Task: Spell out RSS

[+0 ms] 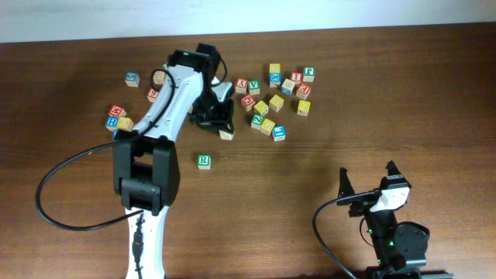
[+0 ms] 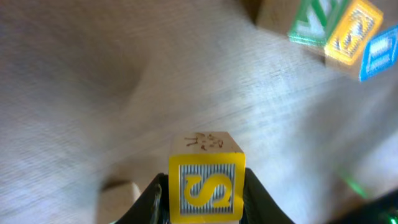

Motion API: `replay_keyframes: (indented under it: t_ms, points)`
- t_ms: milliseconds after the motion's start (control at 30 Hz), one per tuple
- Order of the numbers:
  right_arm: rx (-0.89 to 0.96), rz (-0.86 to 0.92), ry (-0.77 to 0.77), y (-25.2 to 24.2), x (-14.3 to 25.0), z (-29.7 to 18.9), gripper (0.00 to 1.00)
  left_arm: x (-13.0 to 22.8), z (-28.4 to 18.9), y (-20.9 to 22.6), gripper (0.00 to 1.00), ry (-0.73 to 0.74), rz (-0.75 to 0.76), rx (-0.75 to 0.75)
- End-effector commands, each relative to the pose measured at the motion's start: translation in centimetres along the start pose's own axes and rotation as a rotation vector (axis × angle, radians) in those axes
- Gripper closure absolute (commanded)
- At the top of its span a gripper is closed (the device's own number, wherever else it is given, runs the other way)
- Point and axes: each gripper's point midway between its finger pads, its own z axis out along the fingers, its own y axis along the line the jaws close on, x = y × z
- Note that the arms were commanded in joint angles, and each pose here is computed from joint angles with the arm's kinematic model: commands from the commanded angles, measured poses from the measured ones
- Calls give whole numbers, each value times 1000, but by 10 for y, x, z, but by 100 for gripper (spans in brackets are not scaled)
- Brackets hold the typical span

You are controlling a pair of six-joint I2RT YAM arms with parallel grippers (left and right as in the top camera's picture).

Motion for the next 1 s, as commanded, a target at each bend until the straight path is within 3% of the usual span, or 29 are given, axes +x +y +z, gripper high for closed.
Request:
replay_keyframes:
  t_ms: [0,267,333,400,567,767,967]
  points:
    - [12,0,1,-3,2,0,2,21,-8,-26,75,53,20,21]
    - [12,0,1,-3,2,0,2,72,-10,-22,80,251,15,-115]
    - [12,0,1,-3,2,0,2,78,-12,-21,89,279,12,-116]
    - [12,0,1,-3,2,0,2,79,-12,-21,90,280,11,-117]
    - [12,0,1,-3,2,0,2,86,-8,-19,87,309,11,-118]
    - [12,0,1,-3,2,0,2,121,2,-11,86,417,-2,-112]
    - [12,0,1,-3,2,0,2,123,-22,-24,86,343,3,-31]
